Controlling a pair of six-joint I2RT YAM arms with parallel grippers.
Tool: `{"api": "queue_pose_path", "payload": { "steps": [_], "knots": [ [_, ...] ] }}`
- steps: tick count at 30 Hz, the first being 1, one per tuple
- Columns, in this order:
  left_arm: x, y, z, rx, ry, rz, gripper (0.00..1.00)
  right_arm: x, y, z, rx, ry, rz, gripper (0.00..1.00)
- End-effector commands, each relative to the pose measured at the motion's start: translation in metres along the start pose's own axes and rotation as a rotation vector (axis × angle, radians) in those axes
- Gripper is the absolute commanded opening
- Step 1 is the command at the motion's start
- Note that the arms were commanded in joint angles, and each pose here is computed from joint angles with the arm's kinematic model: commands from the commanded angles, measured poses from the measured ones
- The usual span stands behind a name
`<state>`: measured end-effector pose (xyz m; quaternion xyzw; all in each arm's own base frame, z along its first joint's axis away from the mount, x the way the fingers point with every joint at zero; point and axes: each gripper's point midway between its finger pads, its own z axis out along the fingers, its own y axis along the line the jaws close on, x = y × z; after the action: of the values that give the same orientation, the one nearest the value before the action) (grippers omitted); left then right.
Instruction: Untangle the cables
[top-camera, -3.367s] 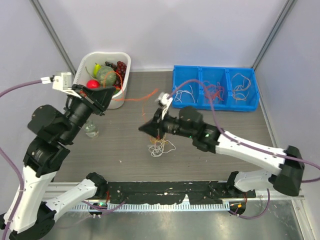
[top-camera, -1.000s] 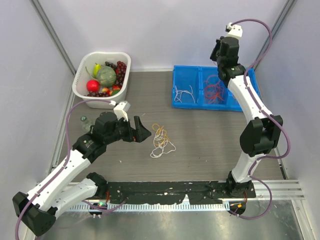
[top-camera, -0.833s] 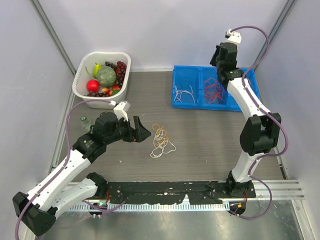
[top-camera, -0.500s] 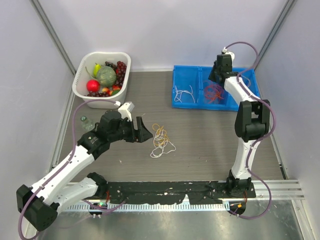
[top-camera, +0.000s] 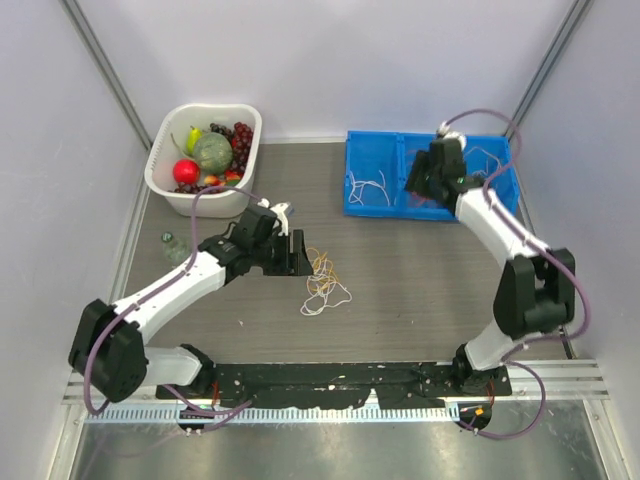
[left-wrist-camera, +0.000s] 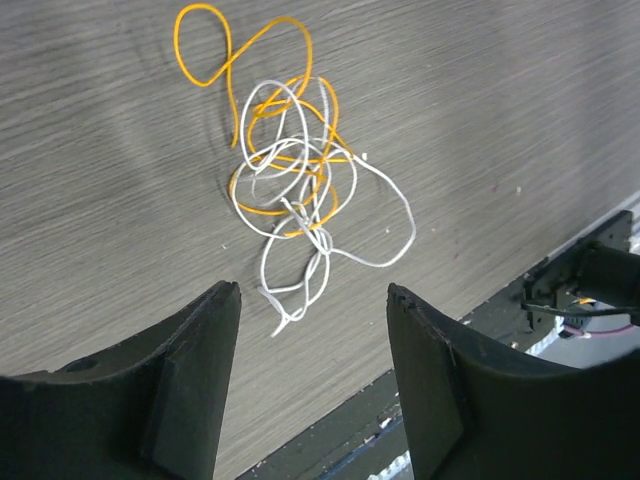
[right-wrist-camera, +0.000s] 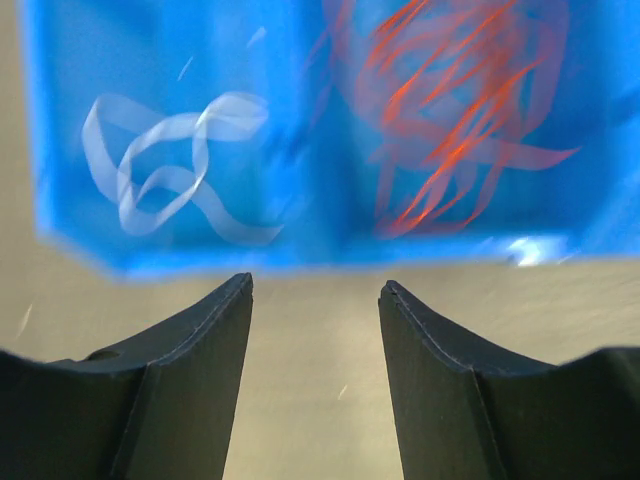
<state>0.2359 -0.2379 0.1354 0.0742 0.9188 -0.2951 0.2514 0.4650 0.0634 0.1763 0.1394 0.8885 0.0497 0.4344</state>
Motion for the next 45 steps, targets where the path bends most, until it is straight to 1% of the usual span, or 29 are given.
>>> {"api": "queue_pose_path", "payload": {
  "steps": [1, 2, 3, 4, 5, 6, 7, 8, 10, 11, 16, 19, 21, 23, 25, 28, 29, 33, 41, 43, 45],
  "knots": [
    [-0.011, 0.001, 0.021, 0.0, -0.01, -0.002, 0.64, 0.073, 0.095, -0.062, -0.39, 0.027, -0.067, 0.58],
    [-0.013, 0.001, 0.025, 0.0, -0.012, -0.004, 0.63, 0.109, 0.111, -0.078, -0.461, 0.078, -0.115, 0.58],
    [-0.014, 0.002, 0.03, -0.004, -0.011, -0.003, 0.64, 0.124, 0.122, -0.087, -0.517, 0.089, -0.127, 0.57],
    [-0.015, 0.003, 0.035, -0.007, -0.004, -0.003, 0.64, 0.158, 0.131, -0.102, -0.569, 0.139, -0.162, 0.56],
    [-0.015, 0.004, 0.039, -0.006, 0.0, 0.001, 0.63, 0.168, 0.138, -0.109, -0.605, 0.139, -0.171, 0.55],
    [-0.014, 0.006, 0.046, -0.009, 0.015, 0.002, 0.59, 0.197, 0.142, -0.121, -0.649, 0.185, -0.178, 0.53],
    [-0.012, 0.009, 0.052, -0.016, 0.033, 0.0, 0.53, 0.201, 0.155, -0.133, -0.722, 0.163, -0.176, 0.52],
    [-0.01, 0.01, 0.056, -0.021, 0.051, -0.004, 0.48, 0.219, 0.154, -0.136, -0.763, 0.198, -0.159, 0.51],
    [-0.009, 0.01, 0.062, -0.022, 0.068, -0.003, 0.47, 0.24, 0.156, -0.143, -0.811, 0.231, -0.143, 0.49],
    [-0.01, 0.011, 0.065, -0.027, 0.064, -0.007, 0.47, 0.252, 0.151, -0.143, -0.808, 0.256, -0.139, 0.48],
    [-0.013, 0.006, 0.075, -0.041, 0.048, 0.03, 0.5, 0.254, 0.154, -0.147, -0.844, 0.247, -0.132, 0.46],
    [-0.011, 0.005, 0.084, -0.069, 0.058, 0.061, 0.48, 0.248, 0.162, -0.146, -0.856, 0.243, -0.142, 0.45],
    [-0.01, 0.008, 0.088, -0.105, 0.066, 0.082, 0.43, 0.247, 0.167, -0.143, -0.854, 0.243, -0.142, 0.44],
    [-0.011, 0.012, 0.09, -0.143, 0.07, 0.101, 0.34, 0.244, 0.171, -0.141, -0.854, 0.243, -0.139, 0.43],
    [-0.012, 0.015, 0.087, -0.173, 0.067, 0.121, 0.21, 0.242, 0.175, -0.138, -0.853, 0.239, -0.135, 0.43],
    [-0.015, 0.014, 0.077, -0.174, 0.052, 0.145, 0.03, 0.239, 0.179, -0.131, -0.834, 0.233, -0.136, 0.42],
    [-0.016, 0.012, 0.072, -0.169, 0.041, 0.15, 0.0, 0.233, 0.182, -0.129, -0.82, 0.219, -0.131, 0.42],
    [-0.019, 0.001, 0.051, -0.126, -0.001, 0.145, 0.0, 0.225, 0.191, -0.118, -0.787, 0.222, -0.103, 0.42],
    [-0.029, -0.031, 0.013, 0.007, -0.078, 0.135, 0.0, 0.24, 0.211, -0.102, -0.817, 0.289, -0.056, 0.39],
    [-0.036, -0.04, 0.002, 0.032, -0.102, 0.145, 0.0, 0.245, 0.212, -0.096, -0.801, 0.303, -0.057, 0.36],
    [-0.046, -0.05, -0.015, 0.053, -0.138, 0.162, 0.0, 0.25, 0.209, -0.09, -0.784, 0.317, -0.051, 0.26]
  ]
}}
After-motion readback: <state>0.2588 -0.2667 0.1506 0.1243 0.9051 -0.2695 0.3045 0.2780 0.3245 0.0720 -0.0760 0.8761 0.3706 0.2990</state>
